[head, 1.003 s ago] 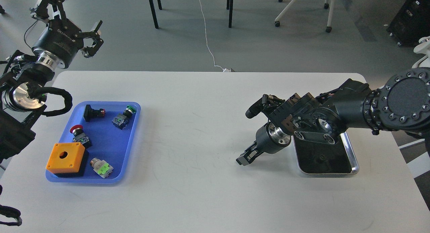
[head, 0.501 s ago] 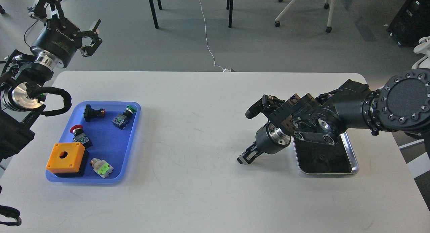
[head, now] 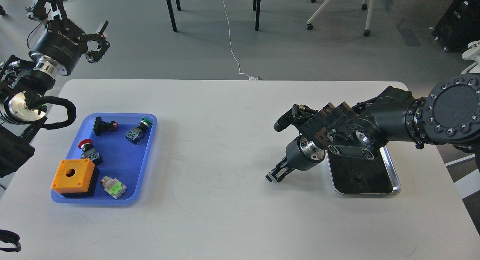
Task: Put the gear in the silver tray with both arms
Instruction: 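Lower the right gripper onto the black gear and close it, then carry the gear into the silver tray and open the right gripper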
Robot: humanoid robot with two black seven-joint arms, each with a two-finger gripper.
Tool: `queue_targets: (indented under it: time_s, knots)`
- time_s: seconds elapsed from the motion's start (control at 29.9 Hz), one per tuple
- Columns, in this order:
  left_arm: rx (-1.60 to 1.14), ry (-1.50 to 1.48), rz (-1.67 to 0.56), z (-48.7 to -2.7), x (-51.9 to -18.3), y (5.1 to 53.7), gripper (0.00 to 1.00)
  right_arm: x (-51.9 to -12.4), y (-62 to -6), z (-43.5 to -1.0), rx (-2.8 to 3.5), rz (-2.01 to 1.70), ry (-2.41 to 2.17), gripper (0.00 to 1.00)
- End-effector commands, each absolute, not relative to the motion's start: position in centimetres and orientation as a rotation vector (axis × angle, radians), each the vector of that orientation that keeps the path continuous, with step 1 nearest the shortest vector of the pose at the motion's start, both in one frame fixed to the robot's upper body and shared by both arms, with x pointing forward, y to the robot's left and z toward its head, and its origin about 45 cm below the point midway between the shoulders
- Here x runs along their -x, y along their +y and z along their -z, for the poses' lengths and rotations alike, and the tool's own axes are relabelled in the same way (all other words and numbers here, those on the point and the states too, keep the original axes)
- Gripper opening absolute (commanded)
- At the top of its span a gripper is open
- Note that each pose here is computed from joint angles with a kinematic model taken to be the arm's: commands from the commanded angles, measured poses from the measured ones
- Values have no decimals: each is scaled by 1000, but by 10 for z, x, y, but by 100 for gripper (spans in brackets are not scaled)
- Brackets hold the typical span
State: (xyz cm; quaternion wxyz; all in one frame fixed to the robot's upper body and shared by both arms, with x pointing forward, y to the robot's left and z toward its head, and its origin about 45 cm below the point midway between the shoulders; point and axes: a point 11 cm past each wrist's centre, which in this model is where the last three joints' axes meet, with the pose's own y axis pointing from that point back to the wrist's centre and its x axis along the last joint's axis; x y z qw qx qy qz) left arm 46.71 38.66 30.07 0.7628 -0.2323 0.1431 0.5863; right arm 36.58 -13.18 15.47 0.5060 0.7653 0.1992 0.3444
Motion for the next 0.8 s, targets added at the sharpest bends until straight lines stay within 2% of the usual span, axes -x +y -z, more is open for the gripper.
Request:
queue_targets:
  time_s: [0.0, 0.13, 0.4, 0.53, 0.77]
  knots:
    - [505, 305, -1277, -303, -467, 389, 98, -365, -120, -173, -1848, -866, 503, 21]
    - [502, 301, -1282, -304, -466, 392, 98, -364, -108, -199, -1833, -917, 534, 21]
    - [504, 301, -1281, -304, -466, 391, 98, -393, -211, -235, -1730, -894, 379, 21]
    - [503, 301, -1278, -305, -467, 391, 98, -395, -265, -240, -1703, -837, 289, 21]
    - [498, 301, -1280, -304, -466, 391, 98, -382, -334, -214, -1660, -731, 232, 21]
